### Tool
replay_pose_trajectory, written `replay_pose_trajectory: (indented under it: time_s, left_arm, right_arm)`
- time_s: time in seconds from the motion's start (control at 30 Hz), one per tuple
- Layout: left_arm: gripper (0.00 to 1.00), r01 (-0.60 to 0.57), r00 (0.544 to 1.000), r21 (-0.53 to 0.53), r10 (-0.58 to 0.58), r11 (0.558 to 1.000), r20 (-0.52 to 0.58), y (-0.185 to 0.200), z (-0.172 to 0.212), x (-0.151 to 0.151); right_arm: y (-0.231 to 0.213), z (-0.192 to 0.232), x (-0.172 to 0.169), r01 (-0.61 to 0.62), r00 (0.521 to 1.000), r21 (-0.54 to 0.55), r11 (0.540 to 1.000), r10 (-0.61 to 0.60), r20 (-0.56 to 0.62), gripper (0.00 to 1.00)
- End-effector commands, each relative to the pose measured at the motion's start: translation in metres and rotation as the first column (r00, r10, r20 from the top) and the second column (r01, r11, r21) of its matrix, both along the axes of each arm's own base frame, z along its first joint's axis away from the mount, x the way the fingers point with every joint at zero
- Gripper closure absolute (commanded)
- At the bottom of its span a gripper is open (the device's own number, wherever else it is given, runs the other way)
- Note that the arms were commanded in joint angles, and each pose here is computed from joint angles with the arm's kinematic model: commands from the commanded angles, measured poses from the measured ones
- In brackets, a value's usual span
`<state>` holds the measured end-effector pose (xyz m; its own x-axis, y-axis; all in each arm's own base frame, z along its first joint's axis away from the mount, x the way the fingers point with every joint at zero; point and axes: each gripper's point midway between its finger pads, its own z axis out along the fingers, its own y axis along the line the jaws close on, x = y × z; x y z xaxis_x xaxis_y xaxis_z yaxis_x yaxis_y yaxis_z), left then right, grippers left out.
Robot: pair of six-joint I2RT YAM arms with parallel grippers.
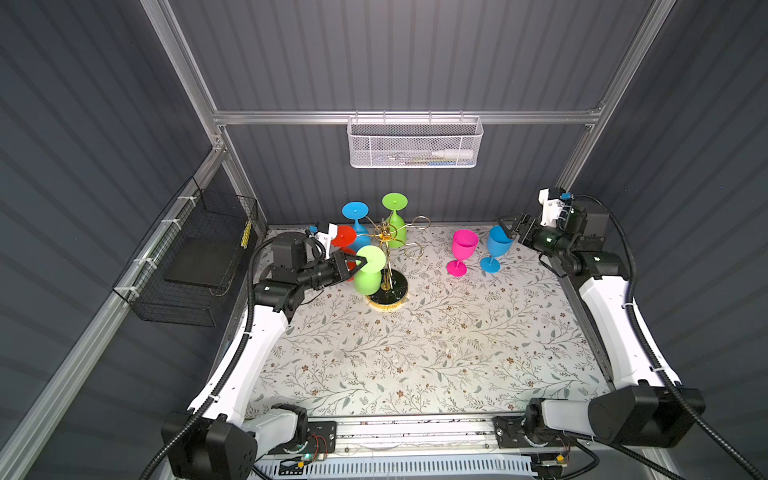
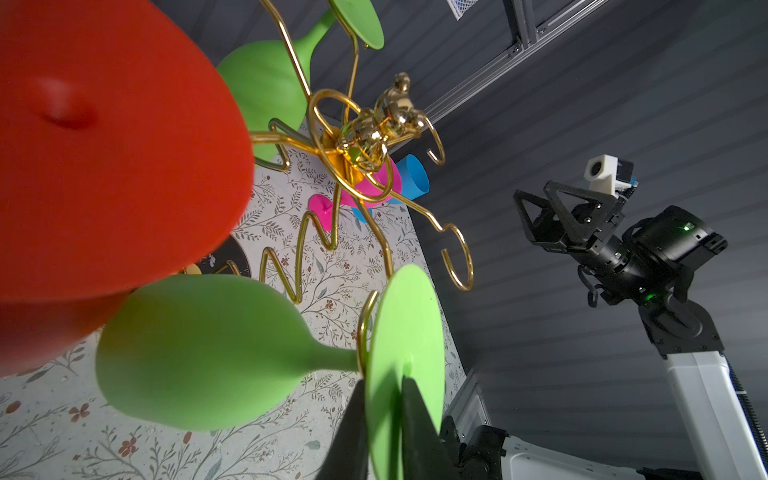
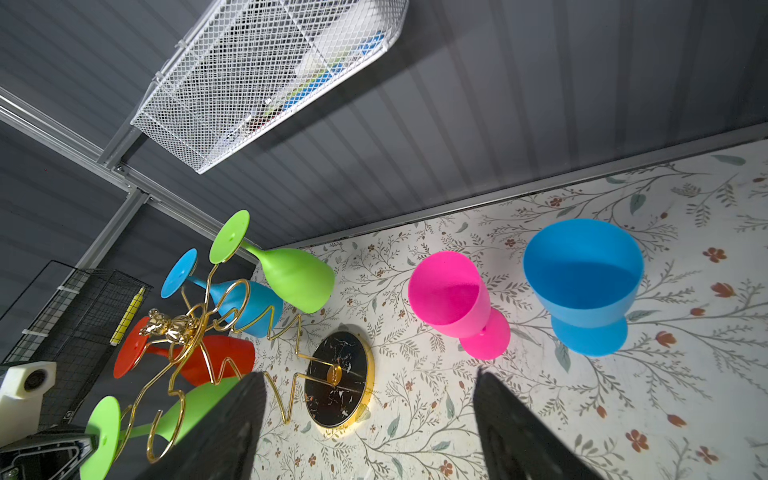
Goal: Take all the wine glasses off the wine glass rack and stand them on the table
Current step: 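Close the left gripper on the green glass's foot on the rack, then pull the green glass off its rack hook with the left gripper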
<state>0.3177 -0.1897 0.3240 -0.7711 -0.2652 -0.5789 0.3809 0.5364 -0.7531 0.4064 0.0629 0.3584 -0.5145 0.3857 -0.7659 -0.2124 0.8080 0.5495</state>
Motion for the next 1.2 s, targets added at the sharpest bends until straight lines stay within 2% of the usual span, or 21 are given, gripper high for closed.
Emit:
replay_pose_trajectory:
  time_s: [0.0,0.33,0.53,1.17]
  left_arm:
    - [0.87,0.014,1.000,-0.014,-0.014,1.000,0.020,-0.002,0.016,-0.006]
    - [0.89,0.038,0.999,-0.037,-0.037,0.999,0.026,-0.004,0.028,-0.012]
    - [1.00,0.062,0.997,-0.088,-0.058,0.994,0.050,-0.009,0.044,-0.011]
    - [1.00,0.059,0.997,-0.123,-0.052,0.991,0.057,-0.012,0.052,-0.002]
  right_arm:
    - [0.005,0.006,-0.005,-0.023,1.000,0.010,1.000,0.022,0.022,0.19]
    - [0.006,0.001,-0.004,-0.025,1.000,0.018,1.000,0.025,0.013,0.19]
    - [0.008,0.001,-0.004,-0.033,0.999,0.030,0.999,0.032,0.013,0.19]
    - [0.010,-0.003,-0.007,-0.040,0.999,0.039,0.998,0.040,0.006,0.18]
